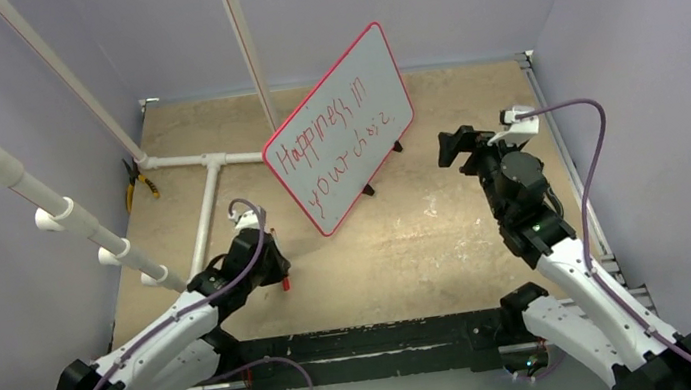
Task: Write a sentence on the whiteboard
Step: Put down the whiteboard marker at the center of the board, then reset both arms
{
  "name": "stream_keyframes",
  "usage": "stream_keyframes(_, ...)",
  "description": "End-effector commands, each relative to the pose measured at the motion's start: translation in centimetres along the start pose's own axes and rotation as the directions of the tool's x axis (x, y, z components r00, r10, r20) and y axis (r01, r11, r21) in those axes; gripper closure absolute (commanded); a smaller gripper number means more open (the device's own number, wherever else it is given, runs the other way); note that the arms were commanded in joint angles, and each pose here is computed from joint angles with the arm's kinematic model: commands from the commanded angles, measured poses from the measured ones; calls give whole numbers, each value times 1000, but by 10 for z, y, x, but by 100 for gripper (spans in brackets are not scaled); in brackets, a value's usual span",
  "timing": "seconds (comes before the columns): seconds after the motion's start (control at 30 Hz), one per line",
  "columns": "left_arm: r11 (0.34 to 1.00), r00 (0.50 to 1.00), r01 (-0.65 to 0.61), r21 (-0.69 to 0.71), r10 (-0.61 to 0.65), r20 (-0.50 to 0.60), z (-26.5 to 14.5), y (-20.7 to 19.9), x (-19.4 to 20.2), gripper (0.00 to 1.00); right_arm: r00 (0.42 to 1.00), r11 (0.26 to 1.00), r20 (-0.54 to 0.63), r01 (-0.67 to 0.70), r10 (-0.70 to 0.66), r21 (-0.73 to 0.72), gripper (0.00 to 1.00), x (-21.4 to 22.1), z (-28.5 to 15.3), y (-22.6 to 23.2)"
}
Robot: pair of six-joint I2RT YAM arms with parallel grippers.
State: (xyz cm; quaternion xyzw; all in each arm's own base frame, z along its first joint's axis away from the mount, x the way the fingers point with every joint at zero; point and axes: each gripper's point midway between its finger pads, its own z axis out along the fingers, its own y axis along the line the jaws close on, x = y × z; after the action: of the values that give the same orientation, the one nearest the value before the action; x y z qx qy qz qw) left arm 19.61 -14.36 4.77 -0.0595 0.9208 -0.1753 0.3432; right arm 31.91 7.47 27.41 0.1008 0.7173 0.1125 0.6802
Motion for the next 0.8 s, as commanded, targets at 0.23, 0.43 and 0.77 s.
stream_keyframes(0.23, 994, 988, 9, -111, 9, 154, 31, 16, -61, 71, 995, 999, 93, -36, 33, 25, 1, -16, -11, -10)
stream_keyframes(0.43, 990, 978, 33, -136, -3, 210, 25, 17, -94, 35, 995, 1000, 99, -28, 26, 14, 1, -23, -15, -7)
stream_keyframes(0.77, 976, 904, 48, -214, 49, 425, -52, -2, -195, 26, 990, 1000, 136, -31, 30, 6, 1, -43, -22, -5)
